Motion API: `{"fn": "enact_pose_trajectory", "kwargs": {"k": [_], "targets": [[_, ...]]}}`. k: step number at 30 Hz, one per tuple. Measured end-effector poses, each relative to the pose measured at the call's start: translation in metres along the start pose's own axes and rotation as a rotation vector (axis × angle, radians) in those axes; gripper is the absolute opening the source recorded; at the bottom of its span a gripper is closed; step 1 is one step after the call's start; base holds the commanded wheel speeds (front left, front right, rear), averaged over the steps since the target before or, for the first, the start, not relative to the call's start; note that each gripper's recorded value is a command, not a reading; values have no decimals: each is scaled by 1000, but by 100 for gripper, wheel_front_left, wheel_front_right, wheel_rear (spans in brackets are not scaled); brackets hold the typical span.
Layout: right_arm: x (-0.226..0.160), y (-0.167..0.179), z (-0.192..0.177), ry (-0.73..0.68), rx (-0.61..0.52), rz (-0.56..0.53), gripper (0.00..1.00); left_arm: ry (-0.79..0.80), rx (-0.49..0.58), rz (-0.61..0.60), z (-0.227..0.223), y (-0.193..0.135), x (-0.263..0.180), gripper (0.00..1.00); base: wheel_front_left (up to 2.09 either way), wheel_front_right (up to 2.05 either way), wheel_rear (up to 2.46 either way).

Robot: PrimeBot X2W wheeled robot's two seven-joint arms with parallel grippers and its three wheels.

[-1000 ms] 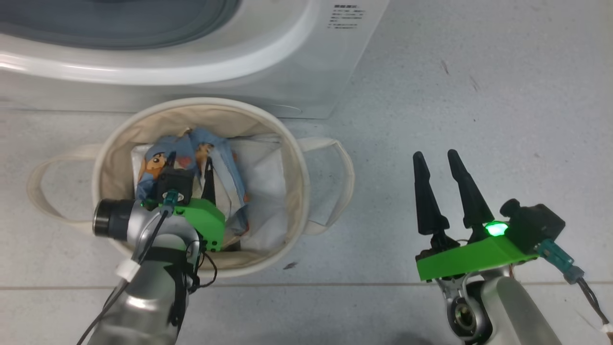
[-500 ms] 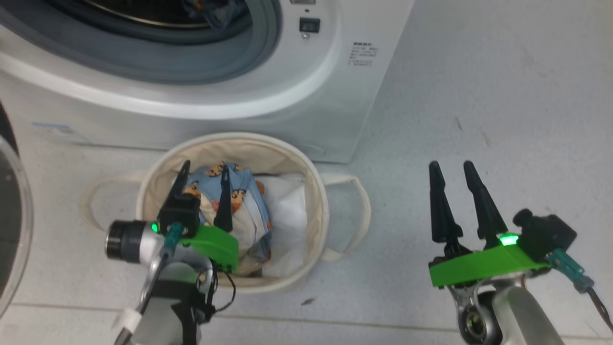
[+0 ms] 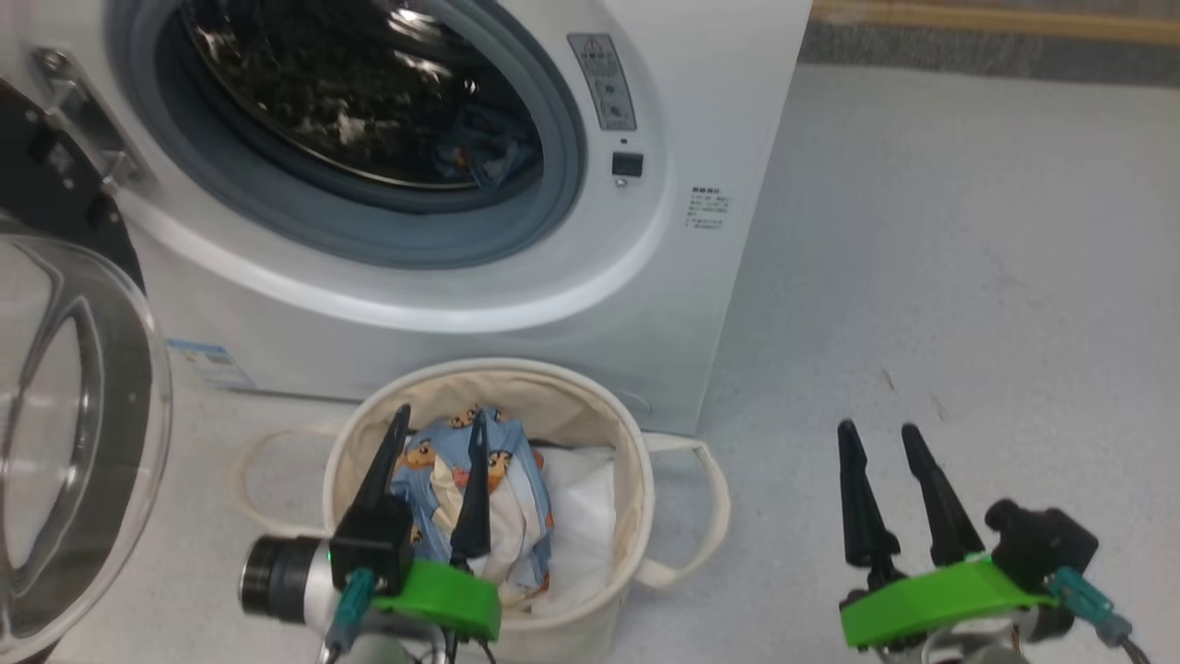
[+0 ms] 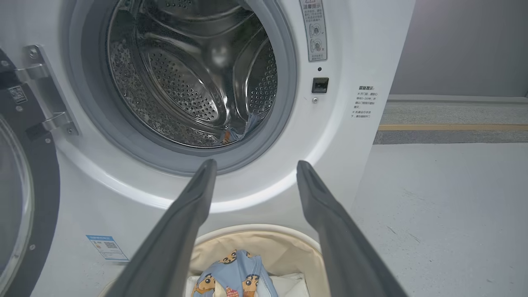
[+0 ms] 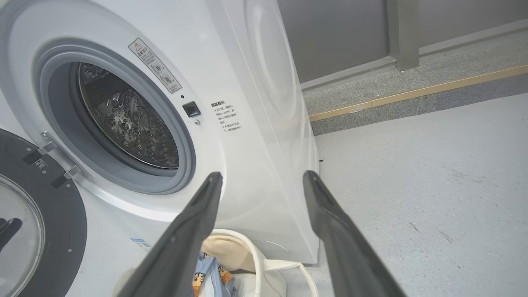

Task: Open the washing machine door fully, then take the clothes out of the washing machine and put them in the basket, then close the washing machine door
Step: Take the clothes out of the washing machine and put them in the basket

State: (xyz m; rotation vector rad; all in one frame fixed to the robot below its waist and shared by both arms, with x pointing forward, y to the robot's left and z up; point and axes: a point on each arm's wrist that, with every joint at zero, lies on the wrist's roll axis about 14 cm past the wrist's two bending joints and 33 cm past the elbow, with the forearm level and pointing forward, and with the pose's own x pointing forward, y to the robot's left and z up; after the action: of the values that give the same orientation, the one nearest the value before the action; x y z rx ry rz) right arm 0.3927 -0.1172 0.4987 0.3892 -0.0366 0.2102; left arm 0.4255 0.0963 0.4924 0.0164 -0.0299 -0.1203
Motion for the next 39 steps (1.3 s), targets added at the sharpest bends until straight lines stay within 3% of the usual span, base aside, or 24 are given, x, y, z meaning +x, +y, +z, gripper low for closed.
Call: {"fn": "enact_pose_trajectory", "kwargs": {"k": [6, 15, 39], "targets": [[-18, 5, 2, -1, 3, -1, 100, -29, -3, 61, 11, 8, -31, 100, 0, 0, 0], [-21, 9, 5, -10, 25, 7, 100, -52, 9, 119, 18, 24, -39, 100, 0, 0, 0], [-26, 12, -5, 17, 36, 12, 100, -39, 7, 124, 14, 23, -44, 100, 0, 0, 0]]}}
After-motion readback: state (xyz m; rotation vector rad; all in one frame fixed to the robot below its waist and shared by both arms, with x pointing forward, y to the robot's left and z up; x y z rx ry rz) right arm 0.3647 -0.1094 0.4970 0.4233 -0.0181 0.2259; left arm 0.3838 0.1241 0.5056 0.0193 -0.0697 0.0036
